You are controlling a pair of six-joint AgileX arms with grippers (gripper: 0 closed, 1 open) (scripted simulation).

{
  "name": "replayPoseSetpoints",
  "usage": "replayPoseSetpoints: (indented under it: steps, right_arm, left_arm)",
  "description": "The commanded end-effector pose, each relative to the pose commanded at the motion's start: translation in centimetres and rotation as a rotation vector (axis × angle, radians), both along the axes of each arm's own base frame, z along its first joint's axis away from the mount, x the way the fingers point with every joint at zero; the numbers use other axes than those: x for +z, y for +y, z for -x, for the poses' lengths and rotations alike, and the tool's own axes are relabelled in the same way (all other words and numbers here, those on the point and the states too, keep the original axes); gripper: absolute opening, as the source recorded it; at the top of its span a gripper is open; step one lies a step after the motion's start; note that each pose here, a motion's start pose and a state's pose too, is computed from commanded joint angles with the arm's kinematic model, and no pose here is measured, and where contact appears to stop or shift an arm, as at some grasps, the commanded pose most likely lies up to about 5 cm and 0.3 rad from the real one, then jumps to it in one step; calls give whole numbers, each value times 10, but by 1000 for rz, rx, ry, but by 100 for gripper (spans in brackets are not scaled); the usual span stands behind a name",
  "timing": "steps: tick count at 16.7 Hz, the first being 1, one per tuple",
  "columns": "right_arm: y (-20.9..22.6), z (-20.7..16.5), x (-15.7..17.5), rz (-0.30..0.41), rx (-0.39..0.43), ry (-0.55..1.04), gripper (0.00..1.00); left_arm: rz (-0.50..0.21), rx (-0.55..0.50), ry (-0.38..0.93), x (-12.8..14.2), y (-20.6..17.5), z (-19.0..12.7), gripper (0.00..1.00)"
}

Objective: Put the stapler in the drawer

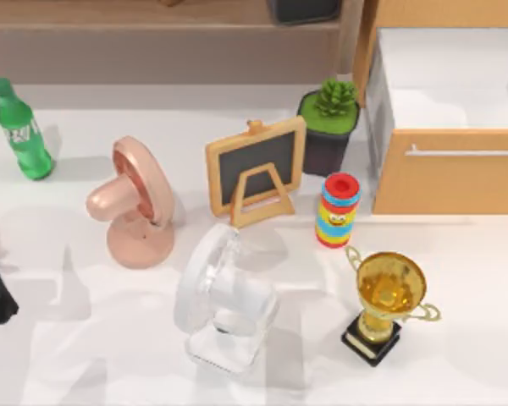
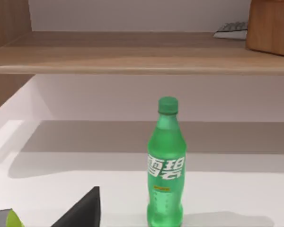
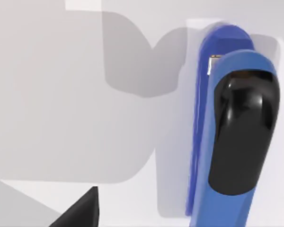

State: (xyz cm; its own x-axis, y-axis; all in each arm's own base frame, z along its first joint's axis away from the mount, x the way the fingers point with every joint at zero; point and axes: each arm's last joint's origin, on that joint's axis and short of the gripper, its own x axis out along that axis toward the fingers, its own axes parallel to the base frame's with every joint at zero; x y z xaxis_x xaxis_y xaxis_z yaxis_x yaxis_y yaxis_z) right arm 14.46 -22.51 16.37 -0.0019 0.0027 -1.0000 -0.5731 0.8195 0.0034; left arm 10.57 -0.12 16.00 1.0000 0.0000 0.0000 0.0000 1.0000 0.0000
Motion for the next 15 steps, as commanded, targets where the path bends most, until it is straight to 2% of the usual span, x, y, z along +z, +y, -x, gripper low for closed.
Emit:
replayPoseSetpoints:
  steps: [4, 11, 15]
  right_arm:
    - [1, 0, -4, 0, 0, 0, 100]
    - [0, 0, -48, 1, 0, -1, 100]
    - [0, 0, -50, 0, 0, 0, 100]
  left_arm:
    - [0, 0, 0, 0, 0, 0, 100]
    - [0, 0, 0, 0, 0, 0, 100]
    - [0, 0, 0, 0, 0, 0, 100]
